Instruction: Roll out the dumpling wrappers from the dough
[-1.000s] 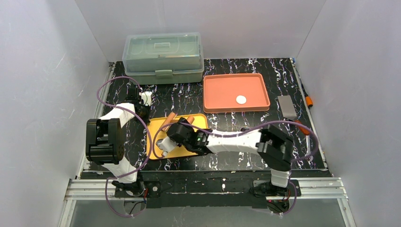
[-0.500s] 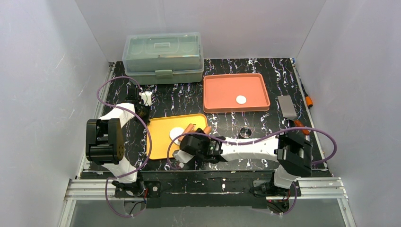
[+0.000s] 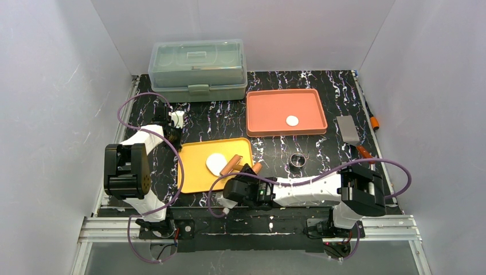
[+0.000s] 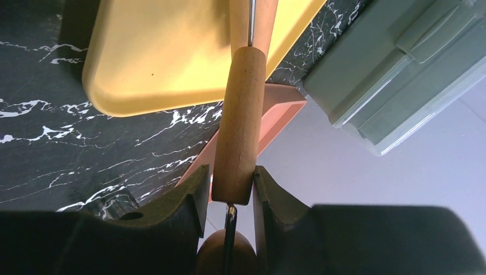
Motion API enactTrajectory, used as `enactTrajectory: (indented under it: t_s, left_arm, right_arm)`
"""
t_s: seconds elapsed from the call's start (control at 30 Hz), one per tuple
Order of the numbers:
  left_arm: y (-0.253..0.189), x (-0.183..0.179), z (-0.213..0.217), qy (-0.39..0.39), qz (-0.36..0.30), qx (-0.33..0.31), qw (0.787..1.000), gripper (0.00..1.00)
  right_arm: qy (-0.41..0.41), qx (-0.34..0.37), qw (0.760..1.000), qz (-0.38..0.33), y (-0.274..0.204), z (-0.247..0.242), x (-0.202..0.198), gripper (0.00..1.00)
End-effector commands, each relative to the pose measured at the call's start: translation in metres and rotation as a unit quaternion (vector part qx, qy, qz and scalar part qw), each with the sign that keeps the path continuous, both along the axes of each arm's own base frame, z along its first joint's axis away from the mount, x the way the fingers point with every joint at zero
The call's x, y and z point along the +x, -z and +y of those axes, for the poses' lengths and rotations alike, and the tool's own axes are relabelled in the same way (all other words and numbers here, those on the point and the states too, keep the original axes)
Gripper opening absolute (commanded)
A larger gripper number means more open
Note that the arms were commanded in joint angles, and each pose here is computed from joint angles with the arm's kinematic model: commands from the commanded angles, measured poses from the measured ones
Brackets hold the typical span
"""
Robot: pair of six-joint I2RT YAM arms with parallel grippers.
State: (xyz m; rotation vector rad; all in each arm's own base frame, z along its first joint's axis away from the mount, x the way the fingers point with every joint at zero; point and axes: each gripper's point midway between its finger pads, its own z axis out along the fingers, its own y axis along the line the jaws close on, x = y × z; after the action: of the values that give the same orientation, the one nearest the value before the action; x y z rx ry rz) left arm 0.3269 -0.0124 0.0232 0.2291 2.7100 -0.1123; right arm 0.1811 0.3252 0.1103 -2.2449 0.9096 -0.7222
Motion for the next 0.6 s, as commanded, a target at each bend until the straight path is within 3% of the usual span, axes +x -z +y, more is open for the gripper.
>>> enactTrajectory:
  t_s: [0.0,0.17,0.33,0.57]
  left_arm:
    - [0.014,-0.019,-0.001,0.010,0.037,0.003,0.999,0.00]
    - [0.013,-0.021,-0.001,0.011,0.036,0.004,0.999,0.00]
    - [0.014,-0.019,-0.002,0.012,0.037,0.002,0.999,0.00]
    - [0.013,-0.021,0.000,0.013,0.033,0.006,0.999,0.00]
  right_arm:
    - [-0.042,-0.025,0.998,0.032,0.023,0.006,-0.015,0.01]
    - [-0.049,-0.020,0.998,0.039,0.033,0.028,-0.012,0.01]
    - [-0.011,-0.036,0.999,0.034,0.007,-0.023,-0.014,0.01]
    - [0.005,0.012,1.000,0.000,-0.017,-0.008,0.008,0.01]
